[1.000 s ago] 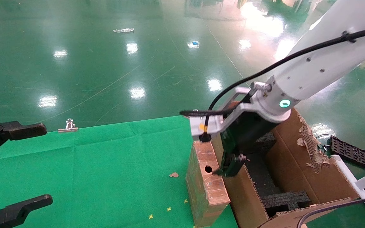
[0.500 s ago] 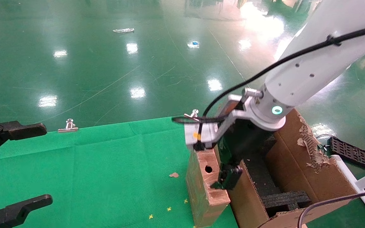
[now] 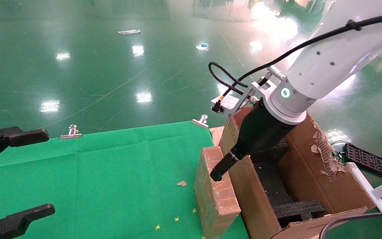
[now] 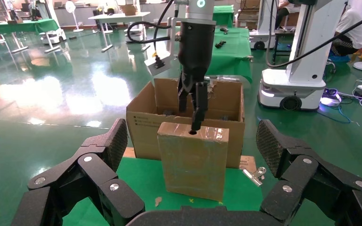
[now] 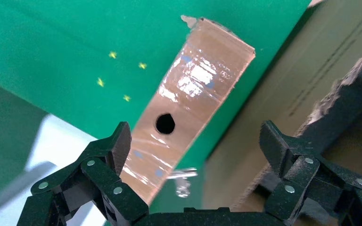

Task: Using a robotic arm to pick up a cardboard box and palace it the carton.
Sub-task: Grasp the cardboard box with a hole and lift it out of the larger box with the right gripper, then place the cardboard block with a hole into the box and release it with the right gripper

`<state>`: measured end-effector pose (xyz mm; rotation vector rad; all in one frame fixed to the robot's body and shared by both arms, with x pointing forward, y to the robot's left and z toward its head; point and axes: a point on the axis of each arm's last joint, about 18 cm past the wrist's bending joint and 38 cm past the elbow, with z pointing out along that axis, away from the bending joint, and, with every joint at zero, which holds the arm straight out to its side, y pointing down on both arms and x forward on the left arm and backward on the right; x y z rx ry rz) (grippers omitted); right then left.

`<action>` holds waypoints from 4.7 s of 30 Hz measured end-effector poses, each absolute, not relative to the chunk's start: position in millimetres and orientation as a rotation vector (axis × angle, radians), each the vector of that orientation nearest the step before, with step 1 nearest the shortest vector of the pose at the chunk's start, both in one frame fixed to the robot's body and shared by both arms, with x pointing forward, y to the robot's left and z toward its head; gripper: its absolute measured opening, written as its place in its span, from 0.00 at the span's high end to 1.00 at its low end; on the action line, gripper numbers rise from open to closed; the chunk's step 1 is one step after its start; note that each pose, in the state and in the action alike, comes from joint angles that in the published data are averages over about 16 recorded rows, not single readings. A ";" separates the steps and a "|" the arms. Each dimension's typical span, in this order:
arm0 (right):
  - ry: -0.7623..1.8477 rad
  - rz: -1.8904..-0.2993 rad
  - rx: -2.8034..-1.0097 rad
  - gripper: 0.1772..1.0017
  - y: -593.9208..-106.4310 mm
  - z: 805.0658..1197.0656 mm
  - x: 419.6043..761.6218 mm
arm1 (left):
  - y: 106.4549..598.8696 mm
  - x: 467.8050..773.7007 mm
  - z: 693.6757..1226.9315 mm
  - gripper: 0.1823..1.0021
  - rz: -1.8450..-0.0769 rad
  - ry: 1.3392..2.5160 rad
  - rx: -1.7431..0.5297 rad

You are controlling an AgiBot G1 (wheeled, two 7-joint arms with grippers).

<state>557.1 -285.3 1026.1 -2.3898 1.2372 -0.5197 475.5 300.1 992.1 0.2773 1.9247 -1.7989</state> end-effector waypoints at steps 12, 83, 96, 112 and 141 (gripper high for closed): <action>1.440 -0.376 -2.323 0.00 -281.0 998.3 576.5 | 300.1 475.5 992.1 0.00 -1.799 1.925 0.277; 1.389 -1.004 -1.791 0.82 -494.9 1117.3 509.8 | 300.1 475.5 992.1 0.98 -1.799 1.925 0.277; 1.708 -0.828 -1.771 0.82 -546.6 1038.0 516.3 | 300.1 475.5 992.1 0.87 -1.799 1.925 0.277; 1.897 -0.734 -1.798 0.82 -571.2 966.3 540.9 | 300.1 475.5 992.1 0.45 -1.799 1.925 0.277; 1.938 -0.731 -1.838 0.85 -570.2 864.4 596.6 | 300.1 475.5 992.1 0.01 -1.799 1.925 0.277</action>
